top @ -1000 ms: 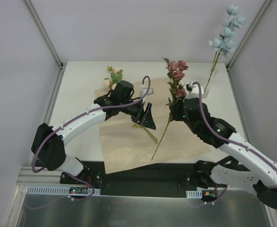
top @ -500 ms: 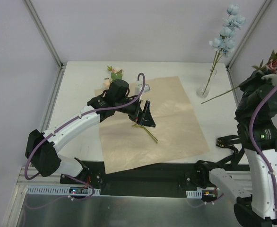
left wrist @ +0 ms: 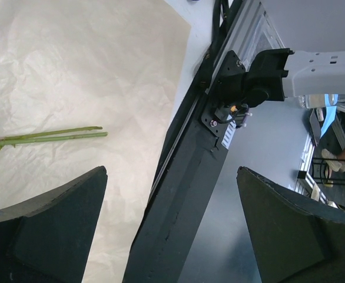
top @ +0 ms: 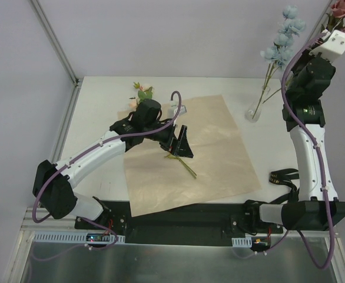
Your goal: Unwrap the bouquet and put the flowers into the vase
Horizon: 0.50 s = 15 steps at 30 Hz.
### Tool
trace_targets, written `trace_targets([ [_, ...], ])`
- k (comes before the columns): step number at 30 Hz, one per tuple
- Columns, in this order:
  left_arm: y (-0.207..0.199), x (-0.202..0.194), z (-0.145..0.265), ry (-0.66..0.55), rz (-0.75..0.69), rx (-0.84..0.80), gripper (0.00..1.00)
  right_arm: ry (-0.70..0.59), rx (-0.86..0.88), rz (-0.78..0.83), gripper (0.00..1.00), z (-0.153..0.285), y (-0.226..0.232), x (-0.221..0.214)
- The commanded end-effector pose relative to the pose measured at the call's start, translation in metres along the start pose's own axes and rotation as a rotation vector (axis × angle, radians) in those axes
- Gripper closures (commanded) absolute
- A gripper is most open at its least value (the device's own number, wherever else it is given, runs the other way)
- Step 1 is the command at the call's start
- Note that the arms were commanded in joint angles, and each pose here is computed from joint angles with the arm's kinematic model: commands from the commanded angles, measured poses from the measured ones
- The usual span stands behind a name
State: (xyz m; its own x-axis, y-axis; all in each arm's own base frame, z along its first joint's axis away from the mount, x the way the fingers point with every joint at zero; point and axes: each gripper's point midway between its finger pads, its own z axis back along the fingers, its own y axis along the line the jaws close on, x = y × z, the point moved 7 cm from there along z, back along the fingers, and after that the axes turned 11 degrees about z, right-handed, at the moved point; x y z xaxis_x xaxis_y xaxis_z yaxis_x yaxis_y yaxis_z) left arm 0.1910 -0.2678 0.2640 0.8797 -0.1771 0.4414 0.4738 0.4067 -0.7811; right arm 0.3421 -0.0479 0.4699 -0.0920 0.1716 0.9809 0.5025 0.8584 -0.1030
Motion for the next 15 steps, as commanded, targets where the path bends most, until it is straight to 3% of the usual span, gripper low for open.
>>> trace_targets([
  [1, 0.004, 0.006, -0.002, -0.002, -0.008, 0.0, 0.09, -0.237, -0.005, -0.075, 0.99, -0.002, -0.01, 0.054],
  [15, 0.003, 0.007, 0.001, -0.017, -0.024, 0.006, 0.09, -0.367, 0.158, 0.036, 0.99, -0.029, 0.024, 0.051],
])
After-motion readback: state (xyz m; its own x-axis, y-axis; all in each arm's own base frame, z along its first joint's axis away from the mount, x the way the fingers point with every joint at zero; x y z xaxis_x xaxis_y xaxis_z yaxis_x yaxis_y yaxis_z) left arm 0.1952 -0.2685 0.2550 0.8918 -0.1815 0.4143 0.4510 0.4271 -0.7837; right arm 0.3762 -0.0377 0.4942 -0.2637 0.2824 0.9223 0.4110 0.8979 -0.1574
